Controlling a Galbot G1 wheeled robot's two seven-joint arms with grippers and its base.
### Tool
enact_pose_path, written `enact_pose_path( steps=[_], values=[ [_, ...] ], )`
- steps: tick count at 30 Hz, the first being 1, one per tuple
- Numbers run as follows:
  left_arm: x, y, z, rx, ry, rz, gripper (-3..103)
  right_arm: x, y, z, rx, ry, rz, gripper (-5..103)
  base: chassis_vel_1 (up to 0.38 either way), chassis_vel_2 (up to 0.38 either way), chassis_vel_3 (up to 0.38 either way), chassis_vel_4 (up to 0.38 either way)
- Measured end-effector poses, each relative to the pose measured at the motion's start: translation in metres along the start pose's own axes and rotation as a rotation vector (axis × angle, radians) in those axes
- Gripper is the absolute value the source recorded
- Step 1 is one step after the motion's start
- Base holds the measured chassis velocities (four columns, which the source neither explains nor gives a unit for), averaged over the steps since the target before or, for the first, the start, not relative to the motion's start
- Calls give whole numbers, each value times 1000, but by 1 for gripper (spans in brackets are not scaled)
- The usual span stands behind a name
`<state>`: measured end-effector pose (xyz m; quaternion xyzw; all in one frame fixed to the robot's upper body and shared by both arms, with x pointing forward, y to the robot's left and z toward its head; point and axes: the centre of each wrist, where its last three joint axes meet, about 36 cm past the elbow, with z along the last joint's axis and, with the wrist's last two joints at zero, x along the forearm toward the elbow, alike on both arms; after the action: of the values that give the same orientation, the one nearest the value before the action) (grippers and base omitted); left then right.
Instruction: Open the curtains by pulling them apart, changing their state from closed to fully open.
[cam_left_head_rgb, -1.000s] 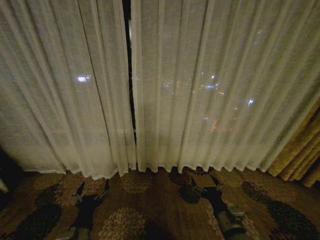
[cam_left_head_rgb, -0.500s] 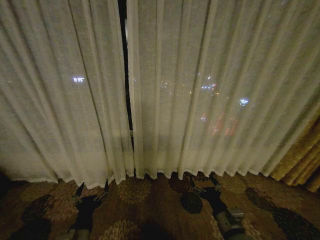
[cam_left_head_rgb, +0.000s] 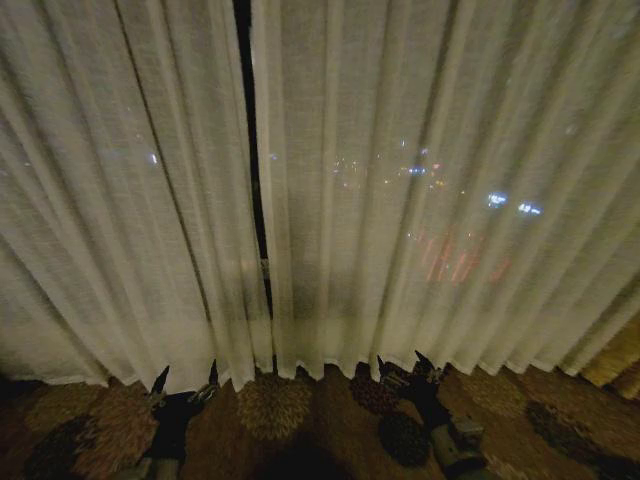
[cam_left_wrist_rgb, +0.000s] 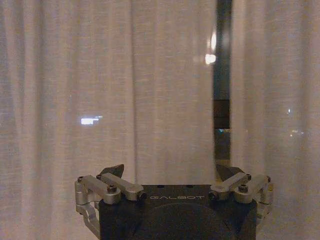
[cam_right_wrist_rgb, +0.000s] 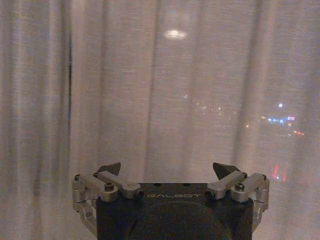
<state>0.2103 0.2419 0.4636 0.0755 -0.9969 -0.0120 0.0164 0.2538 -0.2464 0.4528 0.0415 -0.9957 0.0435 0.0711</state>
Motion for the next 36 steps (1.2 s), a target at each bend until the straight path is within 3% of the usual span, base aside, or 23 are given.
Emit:
enact_pose_path(
  steps=[19, 24, 36],
  values=[
    [2, 0, 1, 5, -9, -5, 100, -2, -1, 5, -2, -12, 1, 100, 45, 509, -53, -501],
    [3, 0, 2, 2, -9, -5, 100, -3, -2, 5, -6, -32, 4, 100, -129, 226, 168, -269],
    [5, -3, 1, 3, -10, -1, 100, -4, -2, 7, 8, -66, -12, 100, -61, 5, 63, 5]
  ],
)
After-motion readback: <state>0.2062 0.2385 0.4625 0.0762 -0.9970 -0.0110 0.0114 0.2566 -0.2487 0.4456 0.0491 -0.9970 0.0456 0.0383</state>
